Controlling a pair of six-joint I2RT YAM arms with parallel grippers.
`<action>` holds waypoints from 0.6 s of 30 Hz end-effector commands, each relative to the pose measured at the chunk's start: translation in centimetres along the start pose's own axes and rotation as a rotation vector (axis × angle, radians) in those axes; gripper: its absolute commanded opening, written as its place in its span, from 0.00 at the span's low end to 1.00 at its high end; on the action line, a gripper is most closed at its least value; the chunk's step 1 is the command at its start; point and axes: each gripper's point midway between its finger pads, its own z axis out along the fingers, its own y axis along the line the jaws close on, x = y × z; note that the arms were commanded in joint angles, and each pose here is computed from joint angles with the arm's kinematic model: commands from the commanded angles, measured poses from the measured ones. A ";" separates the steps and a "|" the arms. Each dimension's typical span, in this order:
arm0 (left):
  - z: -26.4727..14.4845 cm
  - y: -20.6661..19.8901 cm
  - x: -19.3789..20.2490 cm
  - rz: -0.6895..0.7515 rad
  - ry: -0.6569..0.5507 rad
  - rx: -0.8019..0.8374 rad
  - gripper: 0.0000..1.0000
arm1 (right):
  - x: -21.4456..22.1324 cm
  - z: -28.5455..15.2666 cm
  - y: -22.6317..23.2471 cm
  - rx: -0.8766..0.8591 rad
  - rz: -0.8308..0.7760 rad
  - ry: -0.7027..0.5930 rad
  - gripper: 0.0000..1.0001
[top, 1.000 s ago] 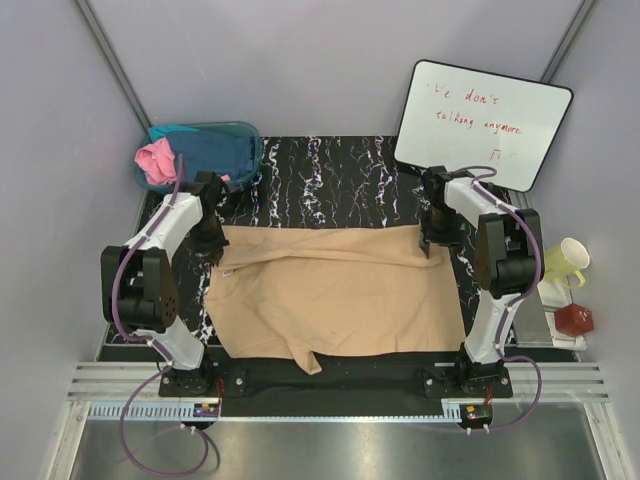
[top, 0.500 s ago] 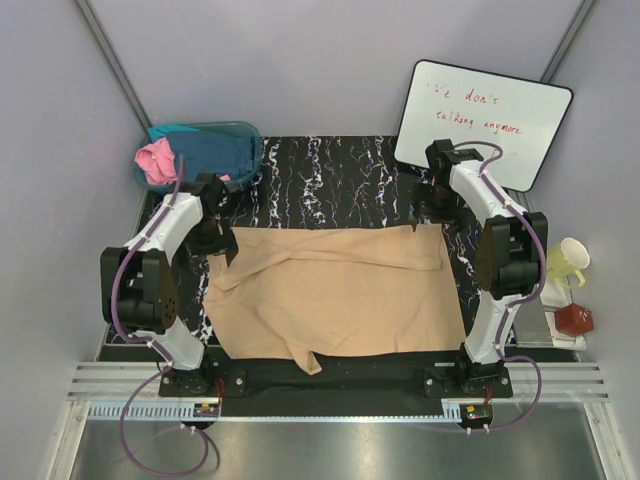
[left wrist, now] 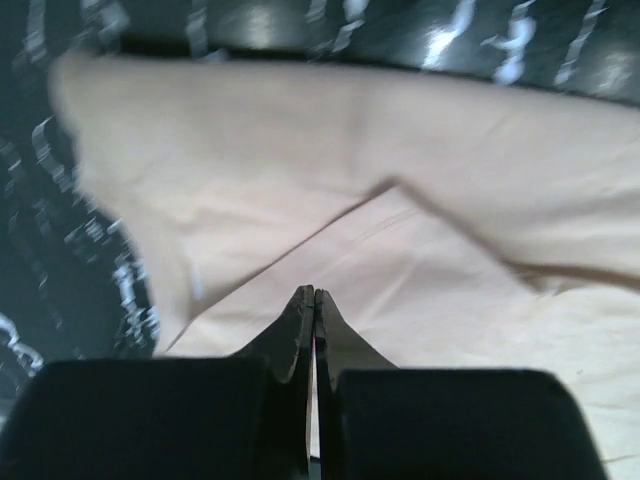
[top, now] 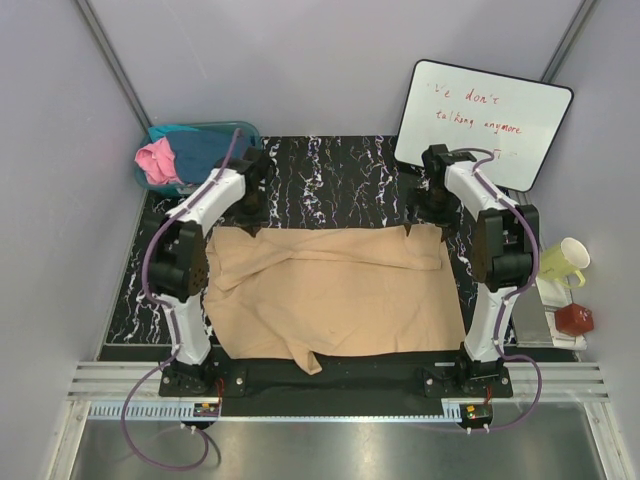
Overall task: Fold and stack the t-shirts
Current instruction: Fold the flattened tshirt in 1/3 of the way
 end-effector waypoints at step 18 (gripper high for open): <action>6.0 -7.9 -0.9 0.182 0.087 0.053 0.00 | 0.4 1.3 1.0 -0.061 -0.008 0.036 1.00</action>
